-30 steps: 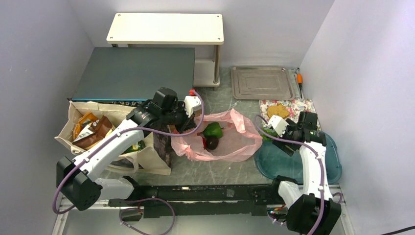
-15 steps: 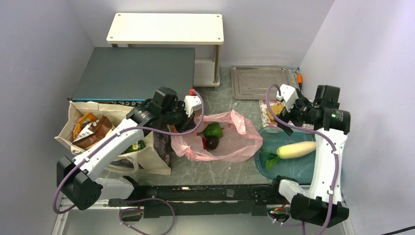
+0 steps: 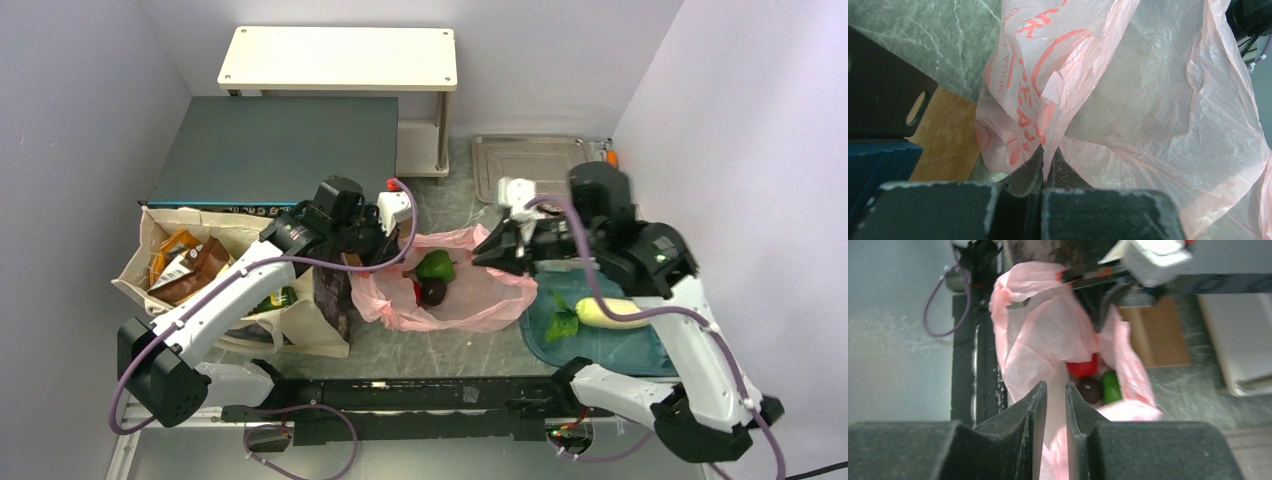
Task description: Untie the knot of the grocery bags and take out the mixed food
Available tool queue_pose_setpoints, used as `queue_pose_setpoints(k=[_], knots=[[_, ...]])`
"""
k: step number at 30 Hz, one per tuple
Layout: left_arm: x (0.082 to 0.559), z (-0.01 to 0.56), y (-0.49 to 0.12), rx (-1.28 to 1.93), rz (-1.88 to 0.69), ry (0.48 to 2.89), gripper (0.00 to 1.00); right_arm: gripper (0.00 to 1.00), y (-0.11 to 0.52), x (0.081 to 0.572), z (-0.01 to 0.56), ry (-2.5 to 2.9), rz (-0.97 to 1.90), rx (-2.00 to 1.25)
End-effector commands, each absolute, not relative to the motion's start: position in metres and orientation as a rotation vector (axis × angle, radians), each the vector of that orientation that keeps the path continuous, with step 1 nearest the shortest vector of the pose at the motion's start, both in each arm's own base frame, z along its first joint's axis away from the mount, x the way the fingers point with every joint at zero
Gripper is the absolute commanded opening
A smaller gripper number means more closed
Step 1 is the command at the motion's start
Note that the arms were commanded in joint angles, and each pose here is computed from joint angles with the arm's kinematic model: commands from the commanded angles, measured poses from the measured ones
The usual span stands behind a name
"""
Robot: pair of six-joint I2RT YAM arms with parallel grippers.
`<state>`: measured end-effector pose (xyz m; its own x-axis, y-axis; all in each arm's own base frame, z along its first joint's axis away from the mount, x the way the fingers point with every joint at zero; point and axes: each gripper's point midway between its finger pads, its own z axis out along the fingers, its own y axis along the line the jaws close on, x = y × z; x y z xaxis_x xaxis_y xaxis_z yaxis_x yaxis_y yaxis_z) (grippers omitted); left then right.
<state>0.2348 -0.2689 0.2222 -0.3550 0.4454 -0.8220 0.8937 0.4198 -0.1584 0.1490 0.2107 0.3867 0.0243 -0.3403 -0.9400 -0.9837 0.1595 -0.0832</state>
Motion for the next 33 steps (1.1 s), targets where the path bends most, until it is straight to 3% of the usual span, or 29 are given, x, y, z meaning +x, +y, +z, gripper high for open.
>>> queue_pose_setpoints(k=[1,6,12,18,24,33], knots=[[0.253,0.251,-0.281,1.087,-0.811,1.854,0.00,0.19,0.246,0.165,0.349,1.461,0.718,-1.449],[0.244,0.256,-0.279,1.147,-0.807,1.780,0.00,0.10,0.257,0.193,0.278,1.458,0.474,-1.522],[0.237,0.251,-0.270,1.242,-0.743,1.676,0.00,0.11,0.241,0.223,0.206,1.427,0.245,-1.466],[0.241,0.237,-0.271,1.288,-0.724,1.696,0.00,0.24,0.261,0.235,0.176,1.408,0.269,-1.473],[0.244,0.233,-0.275,1.286,-0.756,1.726,0.00,0.57,0.274,0.251,0.147,1.450,0.270,-1.537],[0.237,0.235,-0.281,1.283,-0.908,1.746,0.00,0.74,0.273,0.272,0.122,1.416,0.298,-1.615]])
